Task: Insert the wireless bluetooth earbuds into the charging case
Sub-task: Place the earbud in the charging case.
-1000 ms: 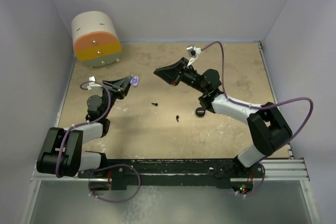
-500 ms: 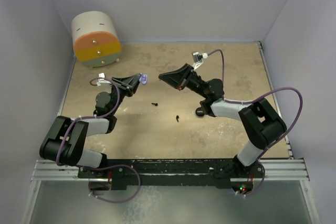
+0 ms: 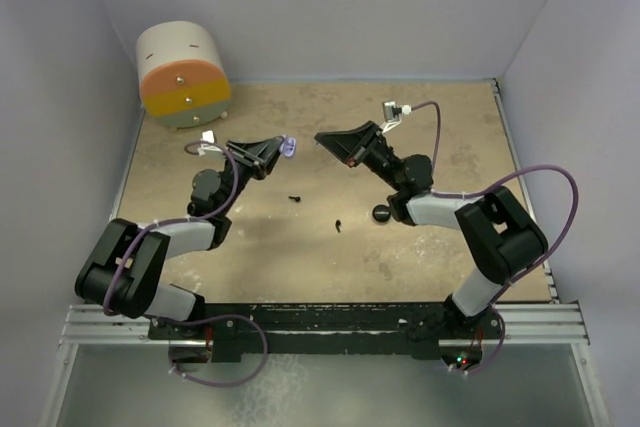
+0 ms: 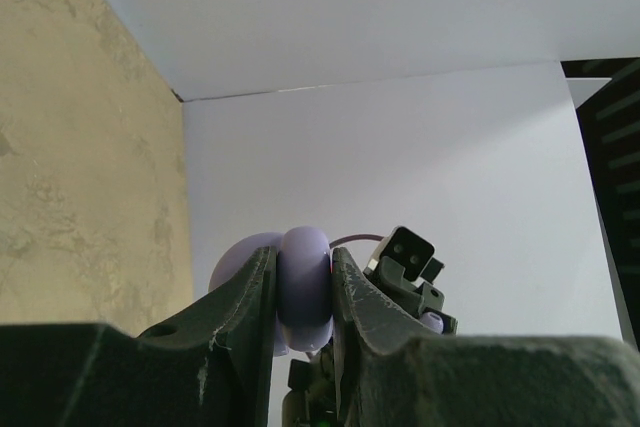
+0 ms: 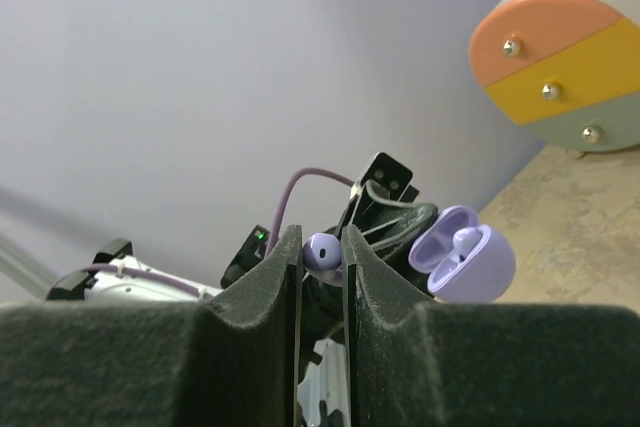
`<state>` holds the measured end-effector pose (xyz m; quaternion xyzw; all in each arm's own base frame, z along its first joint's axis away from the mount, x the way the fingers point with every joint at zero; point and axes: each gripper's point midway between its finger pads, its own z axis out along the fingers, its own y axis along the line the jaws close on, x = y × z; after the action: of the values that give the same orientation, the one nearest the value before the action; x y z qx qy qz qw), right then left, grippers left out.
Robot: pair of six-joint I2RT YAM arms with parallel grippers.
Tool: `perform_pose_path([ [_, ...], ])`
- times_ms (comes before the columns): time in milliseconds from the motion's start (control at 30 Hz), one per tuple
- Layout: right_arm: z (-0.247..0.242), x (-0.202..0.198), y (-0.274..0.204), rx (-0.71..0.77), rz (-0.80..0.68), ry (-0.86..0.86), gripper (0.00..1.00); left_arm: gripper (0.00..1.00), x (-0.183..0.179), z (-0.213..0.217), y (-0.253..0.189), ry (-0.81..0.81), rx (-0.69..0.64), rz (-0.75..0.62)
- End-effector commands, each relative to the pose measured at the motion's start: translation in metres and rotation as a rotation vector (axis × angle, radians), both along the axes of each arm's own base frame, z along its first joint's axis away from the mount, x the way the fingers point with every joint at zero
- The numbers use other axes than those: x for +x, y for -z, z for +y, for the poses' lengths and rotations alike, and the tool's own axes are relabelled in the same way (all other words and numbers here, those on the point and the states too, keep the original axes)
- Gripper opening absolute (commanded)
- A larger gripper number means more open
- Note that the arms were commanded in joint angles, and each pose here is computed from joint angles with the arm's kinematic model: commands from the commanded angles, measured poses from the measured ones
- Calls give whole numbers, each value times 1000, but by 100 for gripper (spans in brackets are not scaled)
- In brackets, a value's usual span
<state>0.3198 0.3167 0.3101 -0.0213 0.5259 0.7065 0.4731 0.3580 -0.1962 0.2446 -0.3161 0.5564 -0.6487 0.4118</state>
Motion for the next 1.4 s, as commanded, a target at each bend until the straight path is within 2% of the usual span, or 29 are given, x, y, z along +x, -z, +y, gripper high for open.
perform_pose_path([
  [0,-17,0,-32,113,-62,62,0,0,-5,-7,-32,3,-17,-87],
  [267,-24,1,-27,208,-49,63,0,0,-6,-17,-34,15,-18,-87],
  [533,-22,8,-16,203,-36,69,0,0,-4,-27,-33,26,-6,-83],
  [1367,-17,10,-23,183,-82,71,0,0,1,-50,-25,69,13,-38],
])
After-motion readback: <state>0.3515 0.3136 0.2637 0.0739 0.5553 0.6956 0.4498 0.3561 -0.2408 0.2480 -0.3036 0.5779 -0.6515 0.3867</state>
